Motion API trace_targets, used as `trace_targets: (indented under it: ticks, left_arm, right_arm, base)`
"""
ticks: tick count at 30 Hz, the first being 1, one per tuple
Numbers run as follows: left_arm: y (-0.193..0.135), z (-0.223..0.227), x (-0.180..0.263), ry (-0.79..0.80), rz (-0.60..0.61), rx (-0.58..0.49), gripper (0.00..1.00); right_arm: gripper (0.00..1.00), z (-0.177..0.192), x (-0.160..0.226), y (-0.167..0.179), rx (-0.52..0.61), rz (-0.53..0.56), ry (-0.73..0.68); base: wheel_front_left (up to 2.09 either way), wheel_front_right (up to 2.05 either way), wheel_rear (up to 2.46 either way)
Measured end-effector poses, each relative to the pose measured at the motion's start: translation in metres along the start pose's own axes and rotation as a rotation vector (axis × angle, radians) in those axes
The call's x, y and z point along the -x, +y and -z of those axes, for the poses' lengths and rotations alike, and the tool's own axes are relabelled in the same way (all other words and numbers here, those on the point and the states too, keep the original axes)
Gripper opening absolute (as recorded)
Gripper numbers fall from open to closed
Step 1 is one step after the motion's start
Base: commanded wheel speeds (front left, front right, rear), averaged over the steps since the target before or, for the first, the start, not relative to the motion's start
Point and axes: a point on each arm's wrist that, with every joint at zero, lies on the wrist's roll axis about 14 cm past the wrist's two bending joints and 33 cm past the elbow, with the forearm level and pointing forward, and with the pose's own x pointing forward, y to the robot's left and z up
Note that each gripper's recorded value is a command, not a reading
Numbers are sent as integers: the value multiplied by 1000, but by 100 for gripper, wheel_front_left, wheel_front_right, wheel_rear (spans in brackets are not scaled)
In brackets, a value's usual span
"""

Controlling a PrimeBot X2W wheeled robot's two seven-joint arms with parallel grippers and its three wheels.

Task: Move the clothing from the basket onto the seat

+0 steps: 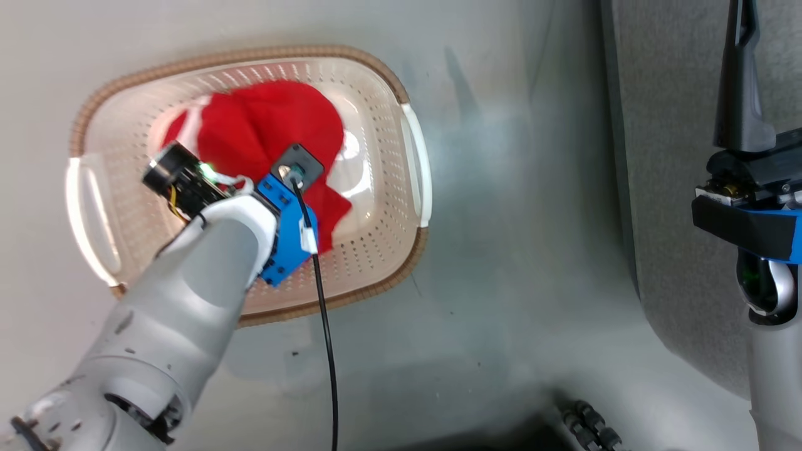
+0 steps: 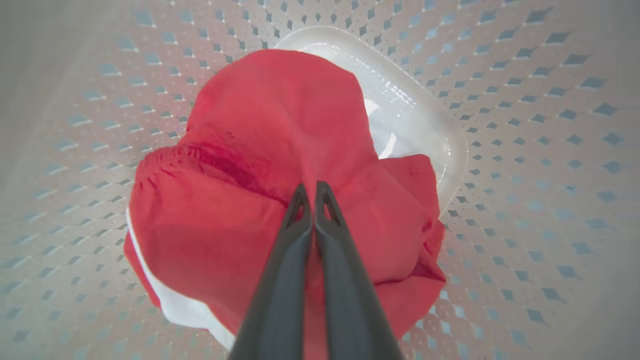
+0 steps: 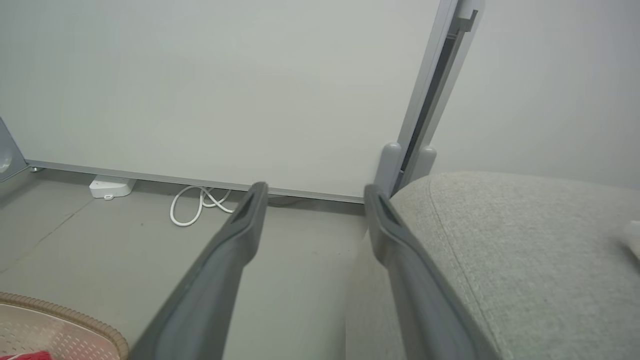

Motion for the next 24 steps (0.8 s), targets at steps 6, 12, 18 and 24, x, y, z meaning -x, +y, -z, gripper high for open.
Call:
trace_targets:
  ticks: [6, 12, 18, 24]
  left_arm:
    - [-8, -30, 25, -130, -15, 29, 0]
    - [-14, -59, 58, -271, -41, 60, 0]
    - [-11, -86, 95, -396, -87, 80, 0]
    - [-12, -111, 133, -500, -129, 80, 0]
  right_arm:
    - [100, -19, 4, 2, 2, -9, -24]
    - [100, -40, 12, 3, -6, -10, -48]
    - [100, -63, 23, 4, -16, -7, -76]
    - [100, -84, 37, 6, -25, -7, -99]
  base:
    - [0, 0, 0]
    - [0, 0, 0]
    - [0, 0, 0]
    - [0, 0, 0]
